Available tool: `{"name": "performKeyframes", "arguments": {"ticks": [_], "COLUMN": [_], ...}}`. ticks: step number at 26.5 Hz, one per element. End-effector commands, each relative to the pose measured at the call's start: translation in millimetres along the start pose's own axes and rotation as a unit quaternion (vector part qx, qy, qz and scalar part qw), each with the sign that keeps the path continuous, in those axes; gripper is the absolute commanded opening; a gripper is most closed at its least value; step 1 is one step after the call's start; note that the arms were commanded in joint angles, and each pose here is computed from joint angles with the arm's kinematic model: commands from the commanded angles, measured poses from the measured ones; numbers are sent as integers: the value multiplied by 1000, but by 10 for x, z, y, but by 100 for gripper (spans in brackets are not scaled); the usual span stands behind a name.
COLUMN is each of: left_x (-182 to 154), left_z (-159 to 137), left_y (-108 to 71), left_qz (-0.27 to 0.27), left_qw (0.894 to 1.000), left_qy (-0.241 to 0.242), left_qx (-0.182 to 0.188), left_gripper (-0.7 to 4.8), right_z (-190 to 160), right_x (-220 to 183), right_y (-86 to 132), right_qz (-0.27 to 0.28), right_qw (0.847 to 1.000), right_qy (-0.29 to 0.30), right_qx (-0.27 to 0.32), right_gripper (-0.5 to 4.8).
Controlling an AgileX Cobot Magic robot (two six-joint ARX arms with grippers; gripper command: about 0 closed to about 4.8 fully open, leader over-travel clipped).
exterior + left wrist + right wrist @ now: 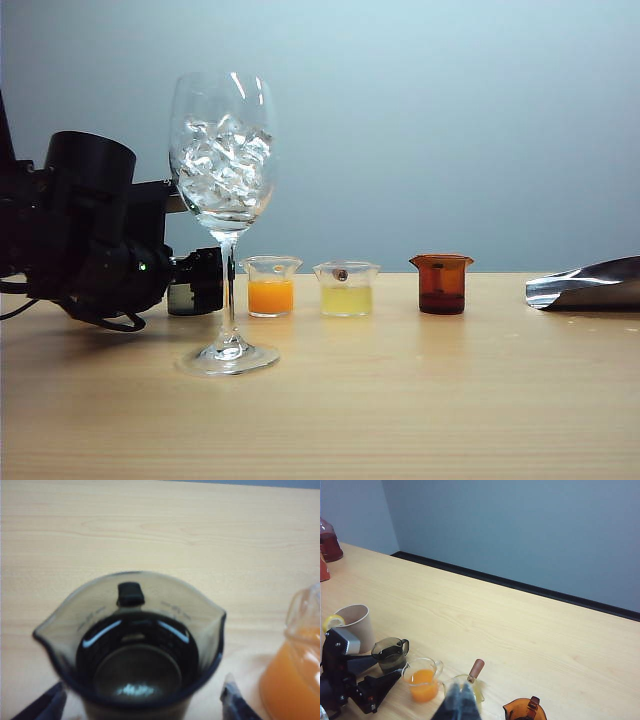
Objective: Pick up the first measuring cup from the left, pour the coconut rum inside into the goblet, and finally put the measuring cup back in its original place.
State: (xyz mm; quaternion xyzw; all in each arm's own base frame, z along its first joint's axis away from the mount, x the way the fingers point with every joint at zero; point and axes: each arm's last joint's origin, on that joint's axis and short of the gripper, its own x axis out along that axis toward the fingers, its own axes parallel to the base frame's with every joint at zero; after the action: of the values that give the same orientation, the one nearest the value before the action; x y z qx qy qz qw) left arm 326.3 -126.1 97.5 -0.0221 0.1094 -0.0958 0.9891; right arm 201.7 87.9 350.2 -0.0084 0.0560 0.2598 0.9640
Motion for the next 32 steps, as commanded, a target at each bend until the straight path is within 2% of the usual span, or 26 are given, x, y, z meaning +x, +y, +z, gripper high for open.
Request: {"name": "performKeyframes", "arguments": {"ticks": [1,9,21,26,32], "left_x": [16,66,172,190,246], "left_z": [10,57,73,52,47], "left_y": [2,5,-16,-17,-27], "left_qz": [9,38,37,37,36], "left_qw": [1000,999,999,999,999], "left_qy": [-7,-21,-28,-26,-28], "left_qx": [-1,-9,-11,-12,-20], "left_gripper": [402,403,403,403,403], "right_z": [14,-18,-29,-32,-129], "right_x": [-11,-6,-4,-5,-17], "right_y": [2,8,11,27,77], "right_qz": [2,13,18,45,129], "right_qw": [1000,1000,1000,999,990], "right_qy": [-4,0,1,2,47], "right_qx": [-3,-3,-2,-2,-16], "right_gripper": [-9,-9,-9,-9,-9]}}
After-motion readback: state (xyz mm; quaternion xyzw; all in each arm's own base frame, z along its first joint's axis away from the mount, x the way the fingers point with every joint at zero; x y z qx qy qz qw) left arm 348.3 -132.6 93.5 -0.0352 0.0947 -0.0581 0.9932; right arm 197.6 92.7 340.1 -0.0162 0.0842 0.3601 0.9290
